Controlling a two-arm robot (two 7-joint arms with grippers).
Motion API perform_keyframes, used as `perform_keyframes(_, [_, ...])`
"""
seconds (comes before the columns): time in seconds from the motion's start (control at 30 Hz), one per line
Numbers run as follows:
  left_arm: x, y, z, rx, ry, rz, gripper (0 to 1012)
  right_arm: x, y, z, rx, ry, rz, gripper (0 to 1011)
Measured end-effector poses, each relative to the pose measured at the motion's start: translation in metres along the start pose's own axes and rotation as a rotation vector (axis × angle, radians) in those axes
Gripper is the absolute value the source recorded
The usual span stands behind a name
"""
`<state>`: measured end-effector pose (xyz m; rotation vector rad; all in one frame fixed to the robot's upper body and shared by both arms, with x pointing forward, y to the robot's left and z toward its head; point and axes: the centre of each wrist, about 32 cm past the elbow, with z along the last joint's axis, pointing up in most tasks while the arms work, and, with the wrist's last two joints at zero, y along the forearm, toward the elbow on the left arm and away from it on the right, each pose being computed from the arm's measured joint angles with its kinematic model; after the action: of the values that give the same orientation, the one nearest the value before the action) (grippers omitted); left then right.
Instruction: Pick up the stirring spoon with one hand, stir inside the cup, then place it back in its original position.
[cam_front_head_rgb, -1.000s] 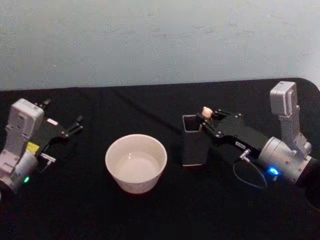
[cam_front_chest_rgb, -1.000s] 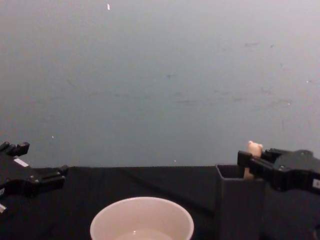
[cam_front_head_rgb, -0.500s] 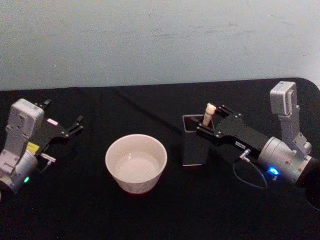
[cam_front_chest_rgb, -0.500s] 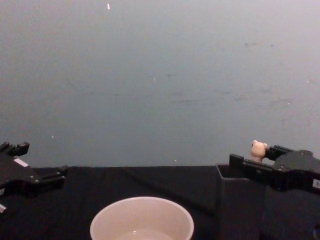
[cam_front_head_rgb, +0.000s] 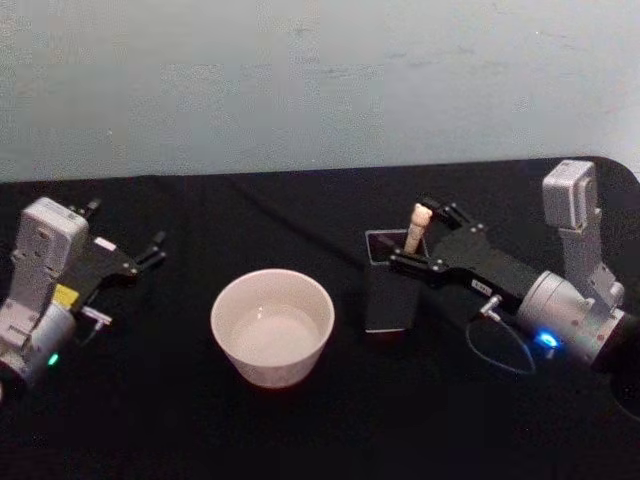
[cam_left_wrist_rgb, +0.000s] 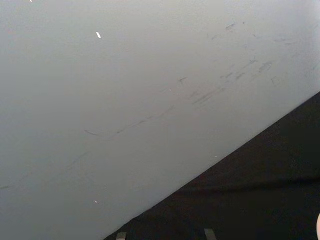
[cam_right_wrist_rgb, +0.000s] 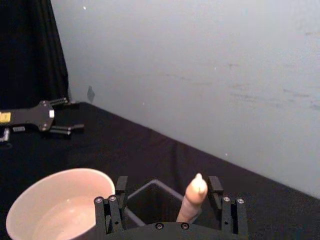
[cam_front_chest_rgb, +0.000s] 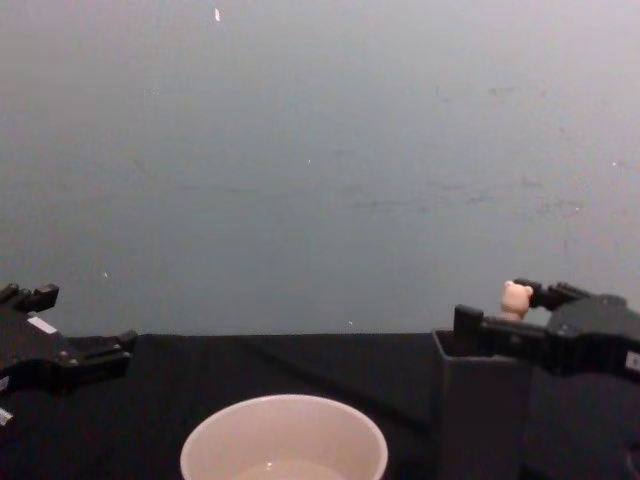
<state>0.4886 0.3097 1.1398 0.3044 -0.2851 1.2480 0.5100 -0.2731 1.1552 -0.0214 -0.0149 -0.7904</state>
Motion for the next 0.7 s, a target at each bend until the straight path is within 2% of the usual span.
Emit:
perform_keyframes(0.1, [0.0,0.0,0.0,0.0,0.0,0.0,1001,0.0,0.0,0.004,0.02,-0.006,-0.006,1000])
perform_keyframes(0.3, [0.0,0.0,0.0,0.0,0.0,0.0,1001,0.004,0.002,0.021,0.109,-0.024,-0.047,1000])
perform_keyframes(0.33, [0.0,0.0,0.0,0.0,0.0,0.0,1001,0.006,0.002,0.025,0.133,-0.03,-0.075,1000])
perform_keyframes(0.47, [0.0,0.0,0.0,0.0,0.0,0.0,1001,0.009,0.001,0.032,0.161,-0.033,-0.172,1000])
perform_keyframes(0.57, [0.0,0.0,0.0,0.0,0.0,0.0,1002,0.011,0.001,0.03,0.14,-0.032,-0.293,1000])
perform_keyframes(0.67, [0.0,0.0,0.0,0.0,0.0,0.0,1001,0.012,0.0,0.023,0.102,-0.032,-0.341,1000])
perform_keyframes(0.7, [0.0,0.0,0.0,0.0,0.0,0.0,1001,0.012,0.0,0.017,0.073,-0.03,-0.365,1000])
